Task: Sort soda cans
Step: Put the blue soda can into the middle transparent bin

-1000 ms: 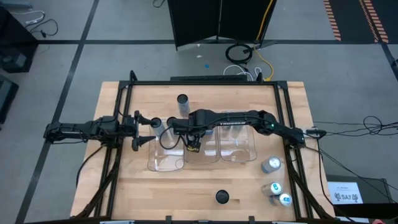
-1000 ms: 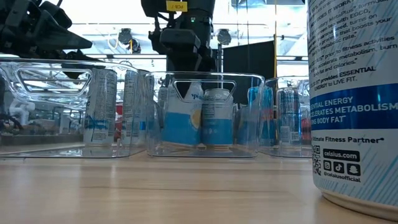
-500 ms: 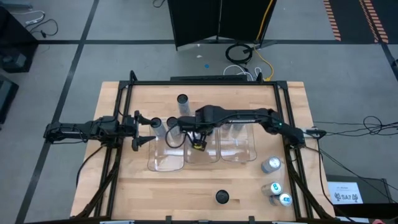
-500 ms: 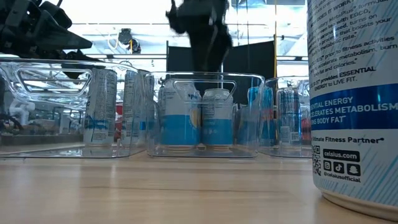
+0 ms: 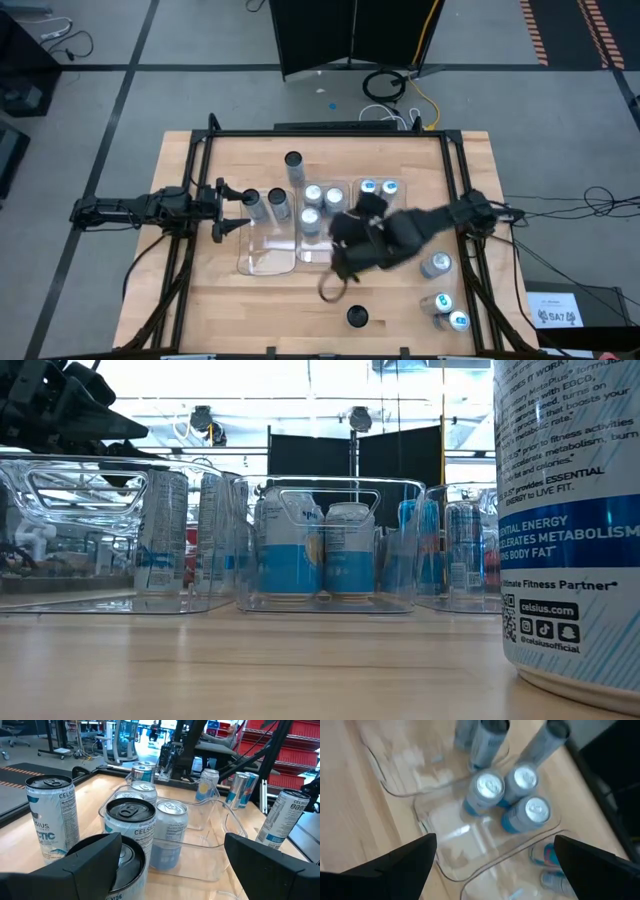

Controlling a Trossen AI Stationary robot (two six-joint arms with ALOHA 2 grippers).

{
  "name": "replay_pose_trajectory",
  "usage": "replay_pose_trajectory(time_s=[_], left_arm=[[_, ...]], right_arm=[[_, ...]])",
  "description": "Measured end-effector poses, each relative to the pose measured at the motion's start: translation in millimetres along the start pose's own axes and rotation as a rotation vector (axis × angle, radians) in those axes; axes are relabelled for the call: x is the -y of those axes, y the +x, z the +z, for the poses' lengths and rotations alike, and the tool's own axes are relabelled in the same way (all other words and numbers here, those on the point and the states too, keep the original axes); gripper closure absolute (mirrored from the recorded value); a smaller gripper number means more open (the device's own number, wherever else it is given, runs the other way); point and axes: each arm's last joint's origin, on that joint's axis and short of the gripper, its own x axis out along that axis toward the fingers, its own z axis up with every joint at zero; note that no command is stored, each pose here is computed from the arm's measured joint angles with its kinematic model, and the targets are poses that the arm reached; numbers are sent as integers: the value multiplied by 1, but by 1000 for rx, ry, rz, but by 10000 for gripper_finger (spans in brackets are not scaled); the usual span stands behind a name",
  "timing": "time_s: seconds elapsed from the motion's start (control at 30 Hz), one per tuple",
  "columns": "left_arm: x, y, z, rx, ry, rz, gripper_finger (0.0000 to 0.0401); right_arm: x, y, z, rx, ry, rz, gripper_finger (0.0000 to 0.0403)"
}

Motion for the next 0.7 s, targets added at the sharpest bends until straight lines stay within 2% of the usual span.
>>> replay_pose_trajectory(time_s=[0.1, 0.2, 0.3, 0.5, 0.7], left_arm=[[0, 0, 0, 1, 0, 0, 38], [0, 0, 0, 2, 0, 0, 38], [0, 0, 0, 1, 0, 0, 38], [0, 0, 0, 1, 0, 0, 38], [0, 0, 0, 1, 0, 0, 38]], right_arm=[[-10, -15, -19, 71, 41, -44, 7], [-8, -20, -42, 54, 99, -60, 7], [4, -12, -73, 8, 198, -121, 7], [62, -3, -138, -138, 482, -200, 7], [124, -16, -184, -288, 786, -130, 7]])
